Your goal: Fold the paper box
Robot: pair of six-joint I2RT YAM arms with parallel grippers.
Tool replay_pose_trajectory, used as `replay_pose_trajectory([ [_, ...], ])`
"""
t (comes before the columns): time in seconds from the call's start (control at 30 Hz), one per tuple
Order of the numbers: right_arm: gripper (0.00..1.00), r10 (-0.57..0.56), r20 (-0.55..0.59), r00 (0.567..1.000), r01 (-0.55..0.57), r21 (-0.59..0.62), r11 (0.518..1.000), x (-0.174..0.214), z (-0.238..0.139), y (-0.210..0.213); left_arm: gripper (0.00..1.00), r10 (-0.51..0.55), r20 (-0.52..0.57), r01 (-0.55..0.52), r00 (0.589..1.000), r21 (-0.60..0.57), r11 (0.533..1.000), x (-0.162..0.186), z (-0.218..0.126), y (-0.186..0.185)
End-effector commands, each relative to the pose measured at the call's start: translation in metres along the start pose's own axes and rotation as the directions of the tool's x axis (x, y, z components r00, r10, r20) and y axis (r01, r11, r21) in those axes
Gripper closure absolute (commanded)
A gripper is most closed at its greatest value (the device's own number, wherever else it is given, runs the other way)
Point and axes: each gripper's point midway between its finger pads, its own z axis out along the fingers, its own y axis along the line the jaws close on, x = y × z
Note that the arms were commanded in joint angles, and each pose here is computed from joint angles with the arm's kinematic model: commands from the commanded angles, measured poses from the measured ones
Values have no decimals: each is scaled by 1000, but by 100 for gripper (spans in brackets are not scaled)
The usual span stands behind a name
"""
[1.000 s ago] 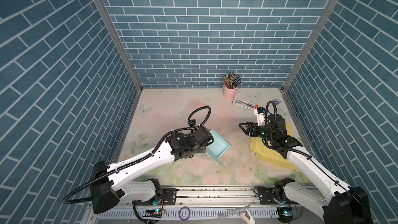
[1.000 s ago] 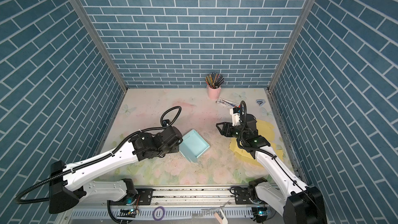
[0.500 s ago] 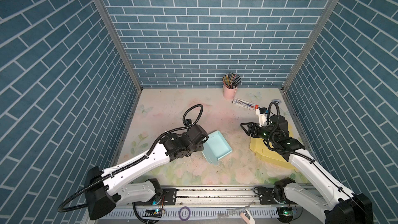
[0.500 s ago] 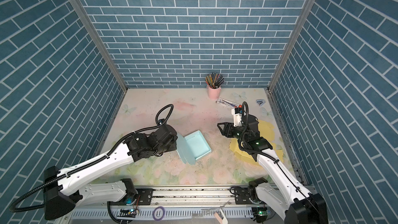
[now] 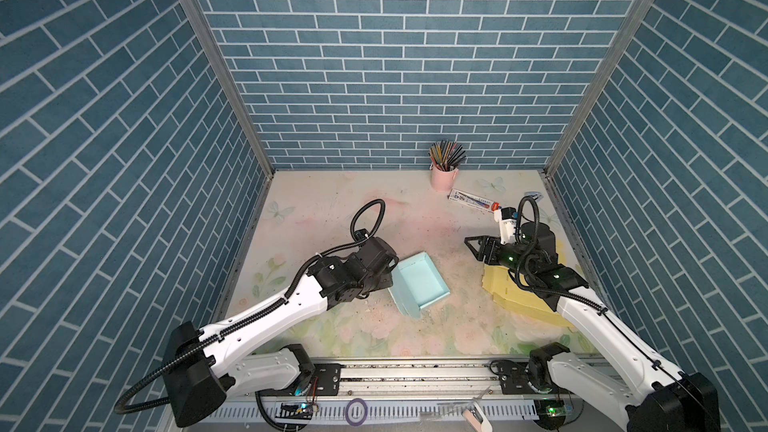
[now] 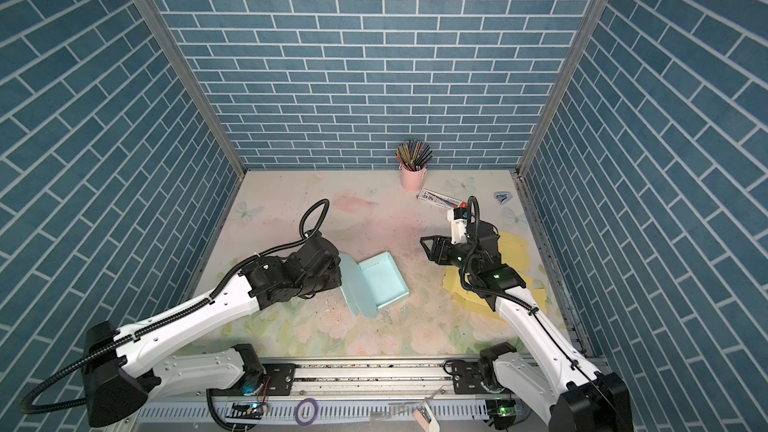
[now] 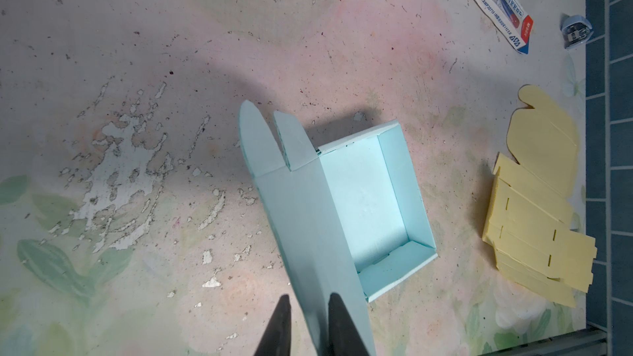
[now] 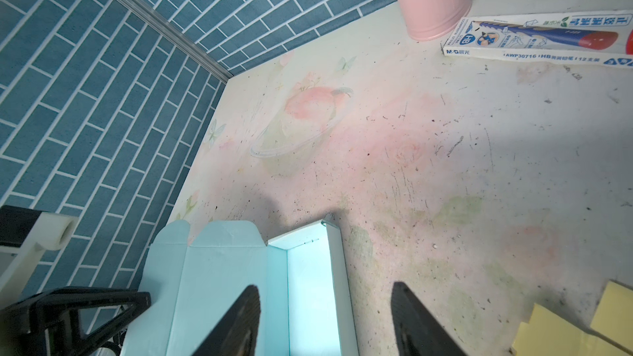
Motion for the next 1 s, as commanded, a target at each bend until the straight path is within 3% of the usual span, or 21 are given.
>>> replay_pose_trajectory([
  [0.0,38,-27,18,999,27,5,1000,-5,1,-1,77,-26,5,26,1000,9,1000,-1,4,0],
  [0.67,38,-83,55,995,84,-25,996,-6,-6,6,100,-12,2,12,1000,24,1000,-6,1,1],
  [0.83,38,-170,129,977,181,-75,981,-21,-16,23,100,146,-6,-146,989,31,989,-24,-13,-10],
  [0.97,37,-264,267,927,316,-175,932,-35,-25,49,100,353,-19,-349,935,106,931,-41,-31,-33],
])
